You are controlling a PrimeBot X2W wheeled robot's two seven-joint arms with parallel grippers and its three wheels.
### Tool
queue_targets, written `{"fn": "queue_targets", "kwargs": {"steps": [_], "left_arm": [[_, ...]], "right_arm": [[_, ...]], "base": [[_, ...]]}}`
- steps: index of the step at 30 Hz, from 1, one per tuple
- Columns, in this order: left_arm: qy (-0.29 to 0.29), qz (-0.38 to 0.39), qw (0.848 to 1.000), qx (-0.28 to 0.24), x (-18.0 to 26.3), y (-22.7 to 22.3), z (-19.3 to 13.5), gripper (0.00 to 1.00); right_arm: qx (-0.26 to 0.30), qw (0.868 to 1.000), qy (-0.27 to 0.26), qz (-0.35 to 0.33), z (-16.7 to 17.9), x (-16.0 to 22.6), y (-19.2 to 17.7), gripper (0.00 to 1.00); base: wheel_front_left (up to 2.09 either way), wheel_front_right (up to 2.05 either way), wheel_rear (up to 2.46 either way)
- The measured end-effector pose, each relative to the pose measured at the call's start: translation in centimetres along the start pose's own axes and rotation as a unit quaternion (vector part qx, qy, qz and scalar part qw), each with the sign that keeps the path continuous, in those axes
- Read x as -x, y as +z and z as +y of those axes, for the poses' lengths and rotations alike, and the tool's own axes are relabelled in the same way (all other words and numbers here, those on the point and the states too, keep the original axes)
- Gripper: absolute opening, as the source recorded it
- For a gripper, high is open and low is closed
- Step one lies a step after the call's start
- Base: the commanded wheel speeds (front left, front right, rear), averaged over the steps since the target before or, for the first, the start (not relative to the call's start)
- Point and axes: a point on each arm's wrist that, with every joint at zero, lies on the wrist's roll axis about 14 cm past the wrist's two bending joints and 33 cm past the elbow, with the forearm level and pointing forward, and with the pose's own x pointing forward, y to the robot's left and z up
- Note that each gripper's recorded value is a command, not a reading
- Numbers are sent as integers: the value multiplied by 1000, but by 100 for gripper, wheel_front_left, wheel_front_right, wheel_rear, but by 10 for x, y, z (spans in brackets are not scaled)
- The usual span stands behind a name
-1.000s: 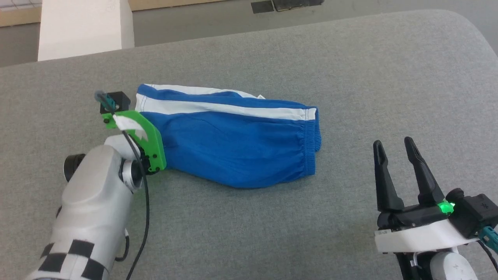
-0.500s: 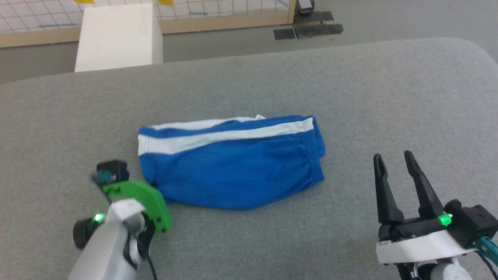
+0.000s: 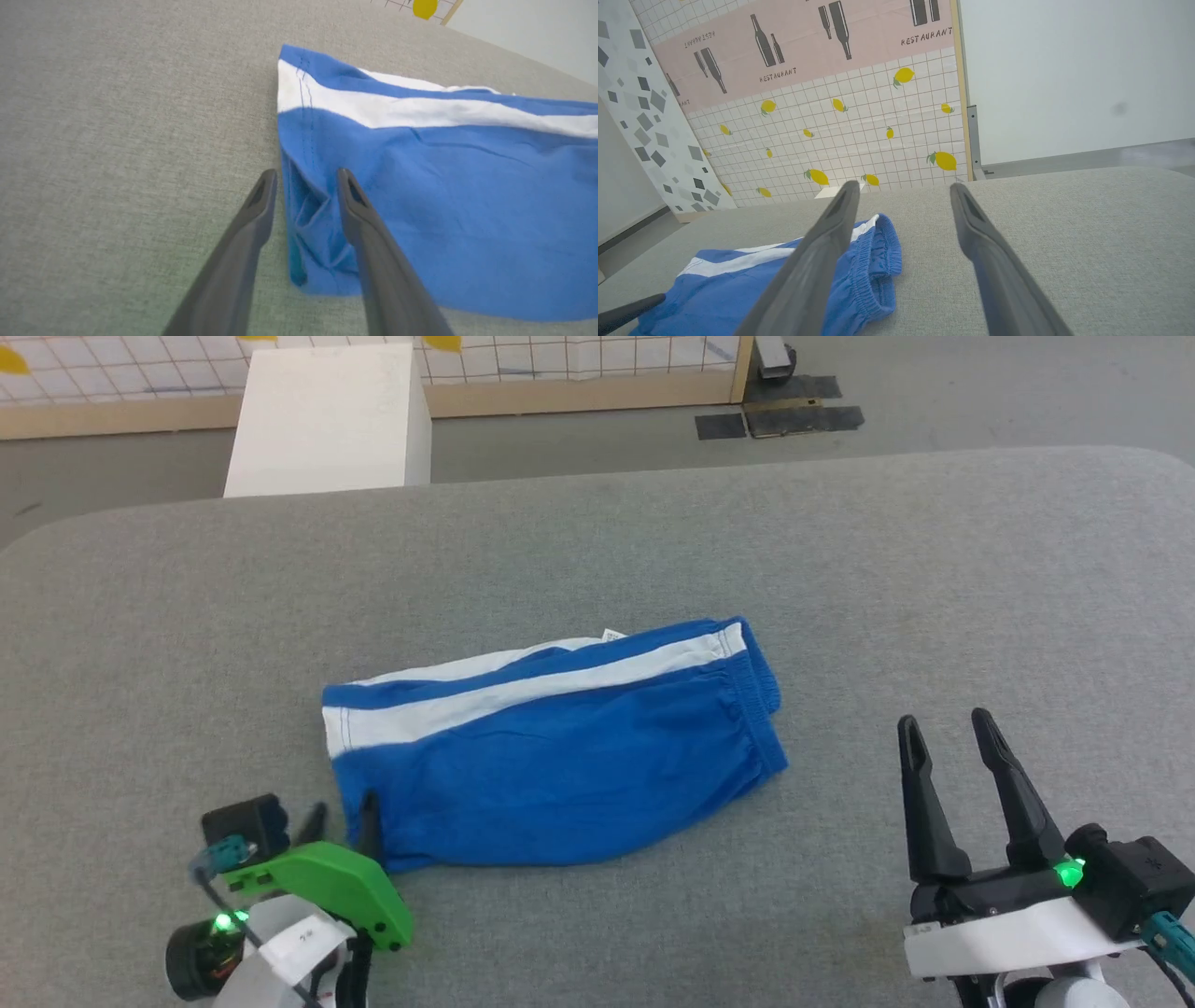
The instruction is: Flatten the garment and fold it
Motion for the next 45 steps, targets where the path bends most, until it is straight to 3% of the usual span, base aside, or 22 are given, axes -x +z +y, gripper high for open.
{"fn": "queue_targets", "kwargs": {"steps": [5, 14, 21, 25, 31, 41, 45], "left_arm": [[5, -84, 996, 6, 3, 23, 6, 100], [-18, -251, 968, -2, 30, 101, 6, 100], [-40, -319, 947, -17, 54, 132, 0, 100], [-39, -328, 943, -29, 59, 135, 2, 100], [-29, -322, 946, -36, 59, 131, 10, 100], [-15, -307, 951, -36, 55, 121, 20, 100], [-15, -303, 952, -36, 53, 119, 20, 100]], "right_arm": [[2, 1000, 4, 2, 1, -3, -2, 100], [2, 1000, 29, 8, 16, -18, -4, 100], [5, 990, 60, 131, 34, -50, -44, 100], [1, 973, 54, 225, 30, -65, -75, 100], [9, 928, 52, 370, 29, -67, -124, 100], [22, 865, 44, 500, 25, -57, -169, 100], [13, 854, 48, 519, 28, -57, -174, 100]], "base": [[0, 0, 0], [0, 0, 0], [0, 0, 0], [0, 0, 0], [0, 0, 0], [0, 0, 0], [0, 0, 0]]}}
